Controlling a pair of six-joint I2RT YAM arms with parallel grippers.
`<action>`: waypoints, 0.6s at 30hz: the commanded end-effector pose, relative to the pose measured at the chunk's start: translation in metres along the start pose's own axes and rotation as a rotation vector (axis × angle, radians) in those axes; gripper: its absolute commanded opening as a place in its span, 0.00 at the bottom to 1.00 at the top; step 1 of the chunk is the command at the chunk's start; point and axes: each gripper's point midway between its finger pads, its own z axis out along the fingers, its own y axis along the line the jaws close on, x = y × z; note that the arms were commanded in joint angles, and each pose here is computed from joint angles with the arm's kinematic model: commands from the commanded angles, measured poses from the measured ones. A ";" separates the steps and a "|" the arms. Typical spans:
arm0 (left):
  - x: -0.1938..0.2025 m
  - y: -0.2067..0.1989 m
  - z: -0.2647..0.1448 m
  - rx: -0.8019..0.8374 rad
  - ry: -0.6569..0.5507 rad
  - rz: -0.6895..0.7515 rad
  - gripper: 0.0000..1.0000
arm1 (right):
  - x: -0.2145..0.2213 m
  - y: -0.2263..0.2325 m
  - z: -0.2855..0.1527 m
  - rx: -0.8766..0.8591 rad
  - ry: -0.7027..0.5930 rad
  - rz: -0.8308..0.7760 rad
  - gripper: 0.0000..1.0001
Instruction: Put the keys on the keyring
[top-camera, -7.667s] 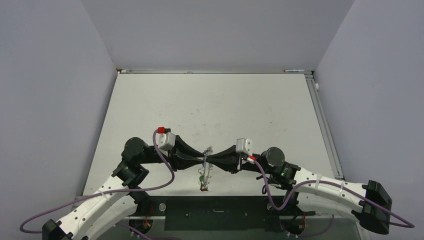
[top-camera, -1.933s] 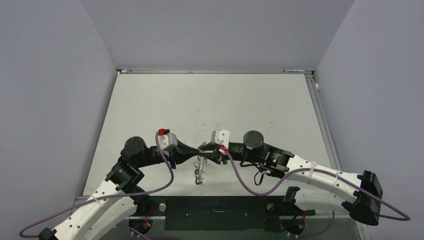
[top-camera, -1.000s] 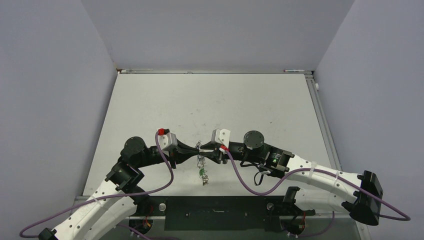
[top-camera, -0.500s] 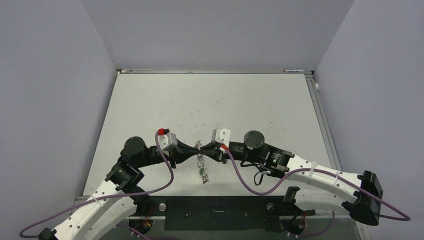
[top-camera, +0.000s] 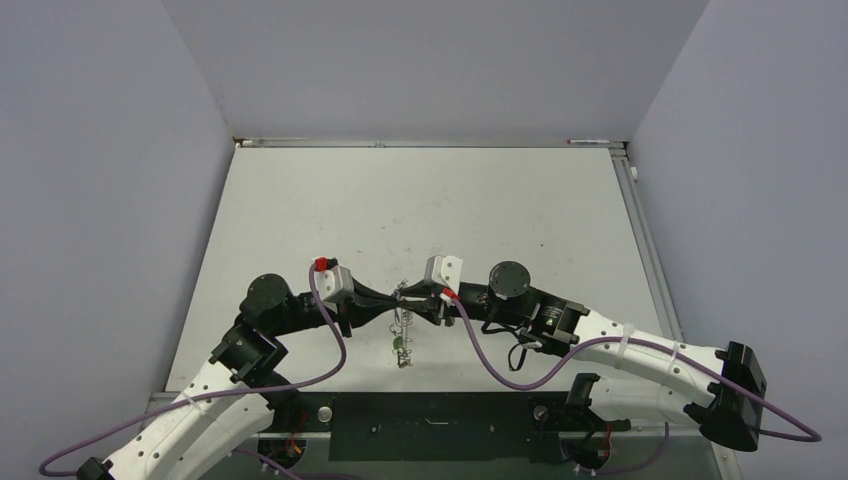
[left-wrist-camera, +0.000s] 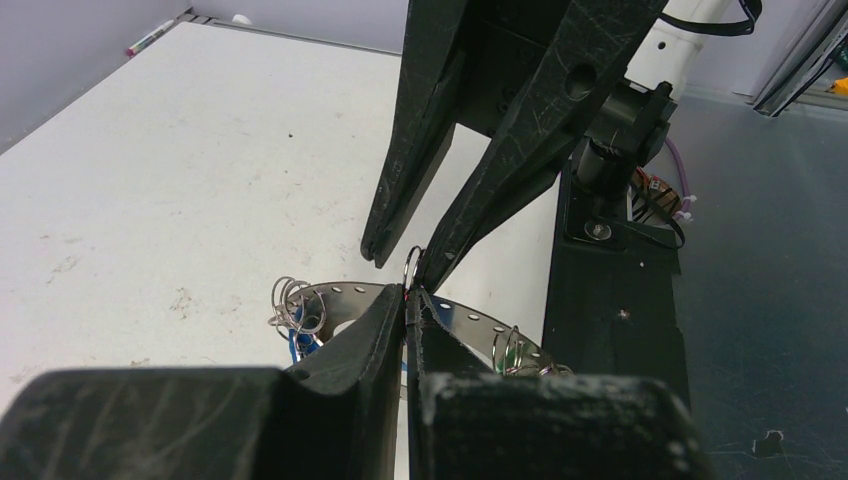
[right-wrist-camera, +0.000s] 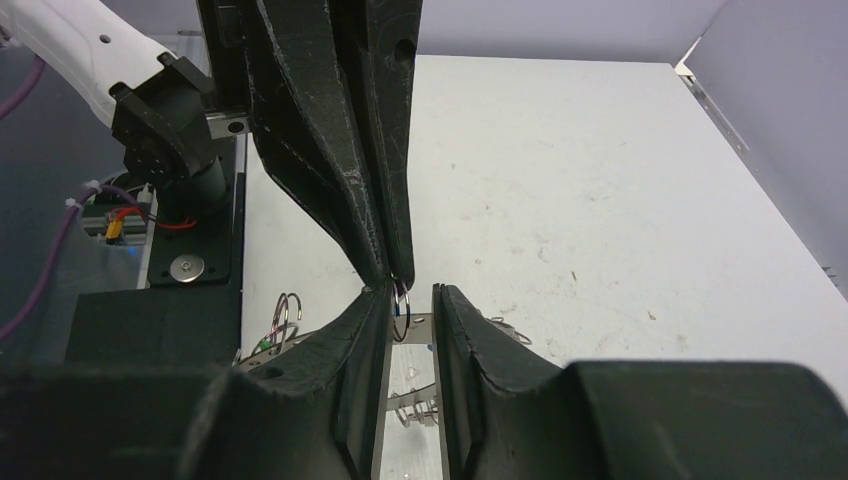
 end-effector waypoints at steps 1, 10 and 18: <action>-0.032 -0.009 -0.001 0.039 -0.089 0.075 0.00 | -0.020 -0.010 -0.004 0.045 -0.069 -0.016 0.22; -0.033 -0.010 -0.002 0.044 -0.094 0.077 0.00 | -0.017 -0.010 -0.002 0.043 -0.062 -0.010 0.14; -0.034 -0.012 -0.002 0.051 -0.098 0.079 0.00 | -0.017 -0.007 -0.001 0.022 -0.062 -0.013 0.05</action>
